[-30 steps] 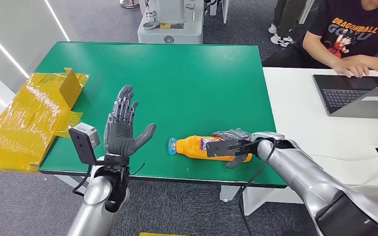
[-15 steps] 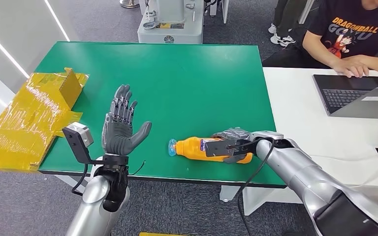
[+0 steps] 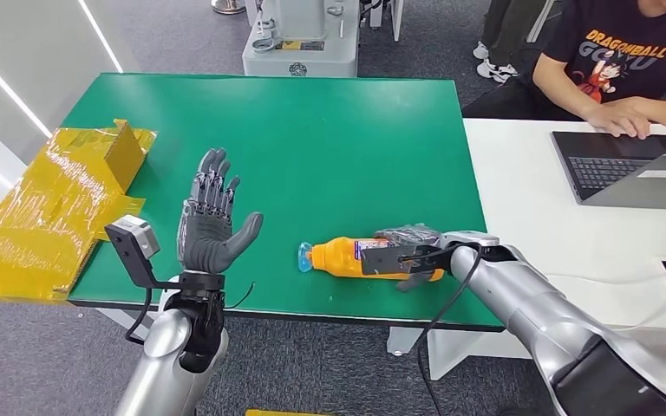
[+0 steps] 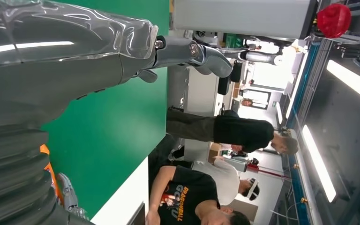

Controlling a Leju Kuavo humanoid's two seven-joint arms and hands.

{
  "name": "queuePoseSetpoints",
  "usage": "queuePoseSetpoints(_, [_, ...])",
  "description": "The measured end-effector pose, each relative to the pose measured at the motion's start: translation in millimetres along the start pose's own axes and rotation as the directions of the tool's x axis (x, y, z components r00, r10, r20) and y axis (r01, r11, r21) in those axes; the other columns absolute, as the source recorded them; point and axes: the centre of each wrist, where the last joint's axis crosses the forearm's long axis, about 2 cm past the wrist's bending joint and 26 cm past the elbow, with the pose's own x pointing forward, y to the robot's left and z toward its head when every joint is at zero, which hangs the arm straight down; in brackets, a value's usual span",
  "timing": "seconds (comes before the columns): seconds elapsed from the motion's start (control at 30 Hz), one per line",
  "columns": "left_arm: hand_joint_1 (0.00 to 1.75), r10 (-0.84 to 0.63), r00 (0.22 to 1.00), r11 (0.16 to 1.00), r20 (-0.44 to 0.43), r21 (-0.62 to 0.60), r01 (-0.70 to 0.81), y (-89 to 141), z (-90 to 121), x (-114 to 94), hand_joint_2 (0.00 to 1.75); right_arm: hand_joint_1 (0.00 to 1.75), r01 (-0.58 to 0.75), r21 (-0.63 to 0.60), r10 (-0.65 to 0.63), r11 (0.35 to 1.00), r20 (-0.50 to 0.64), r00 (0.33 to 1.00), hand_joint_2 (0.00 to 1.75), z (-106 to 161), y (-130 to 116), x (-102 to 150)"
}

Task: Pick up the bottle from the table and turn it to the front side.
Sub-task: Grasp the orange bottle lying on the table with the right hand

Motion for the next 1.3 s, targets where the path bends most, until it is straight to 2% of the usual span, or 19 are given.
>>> queuePoseSetpoints(0.23, [0.00,0.006,1.000,1.000,0.000,0.013,-0.006,2,-1,0,1.75,0.00,-0.016,0.049,0.016,0.999,-0.017,1.000,1.75,-1,1,1])
queuePoseSetpoints(0.47, [0.00,0.013,1.000,0.999,0.008,0.034,-0.014,3,-1,0,1.75,0.00,-0.021,0.043,0.022,0.999,-0.014,1.000,1.75,-2,2,2])
queuePoseSetpoints(0.53, [0.00,0.015,1.000,0.999,0.009,0.037,-0.015,4,-1,0,1.75,0.29,-0.023,0.040,0.024,0.999,-0.015,1.000,1.75,-2,3,2])
queuePoseSetpoints(0.6, [0.00,0.017,1.000,0.999,0.008,0.039,-0.017,4,-1,0,1.75,0.99,-0.026,0.038,0.026,0.999,-0.014,1.000,1.75,-2,3,2])
queuePoseSetpoints(0.67, [0.00,0.019,1.000,0.999,0.008,0.041,-0.019,4,-1,0,1.75,1.44,-0.028,0.031,0.028,0.999,-0.011,1.000,1.75,-2,4,2])
queuePoseSetpoints(0.77, [0.00,0.022,1.000,0.999,0.007,0.044,-0.022,4,-1,0,1.75,1.66,-0.030,0.016,0.030,0.999,-0.001,1.000,1.75,-3,5,1])
queuePoseSetpoints(1.3, [0.00,-0.013,1.000,0.995,-0.002,0.095,0.014,13,8,-2,1.75,1.75,-0.034,-0.064,0.035,0.997,0.018,0.999,1.75,-1,12,-6])
